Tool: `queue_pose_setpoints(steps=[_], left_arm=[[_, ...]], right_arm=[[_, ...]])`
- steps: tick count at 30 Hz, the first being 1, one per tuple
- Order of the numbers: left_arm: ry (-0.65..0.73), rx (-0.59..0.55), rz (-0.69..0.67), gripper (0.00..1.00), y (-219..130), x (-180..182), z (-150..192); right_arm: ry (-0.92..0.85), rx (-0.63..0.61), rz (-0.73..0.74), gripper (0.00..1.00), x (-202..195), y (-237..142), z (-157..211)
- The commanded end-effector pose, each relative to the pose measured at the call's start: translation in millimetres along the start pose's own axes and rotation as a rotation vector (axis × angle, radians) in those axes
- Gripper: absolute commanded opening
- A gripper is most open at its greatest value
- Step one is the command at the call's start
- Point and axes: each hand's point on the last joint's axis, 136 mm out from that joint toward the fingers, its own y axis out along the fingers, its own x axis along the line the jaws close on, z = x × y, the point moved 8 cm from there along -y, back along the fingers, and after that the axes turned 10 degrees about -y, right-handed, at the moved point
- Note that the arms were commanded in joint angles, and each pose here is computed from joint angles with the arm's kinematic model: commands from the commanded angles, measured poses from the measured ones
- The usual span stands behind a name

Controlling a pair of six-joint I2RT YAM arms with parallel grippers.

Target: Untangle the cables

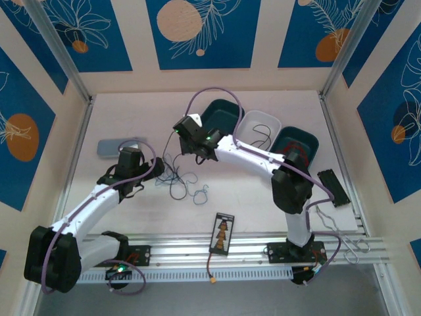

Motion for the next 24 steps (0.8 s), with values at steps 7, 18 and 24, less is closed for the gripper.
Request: queue_pose_setpoints(steps=[7,18,24], left_arm=[[-0.019,-0.008,0.020,1.00,-1.4,1.0,-2.5],[-0.023,-0.007,0.031,1.00,-1.0,-0.7,-3.6],[-0.022,-0.001,0.029,1.00,-0.4,0.3,-2.1]], right_arm=[[0.004,-0.154,-0.037,0.00,-8.1,-52.5,-26.3],[0.055,-0.279,-0.114,0.00,-20.0,-95.8,-39.0],[0.087,-0.326,-0.141,0.00,-28.2,-112.5,-41.5]])
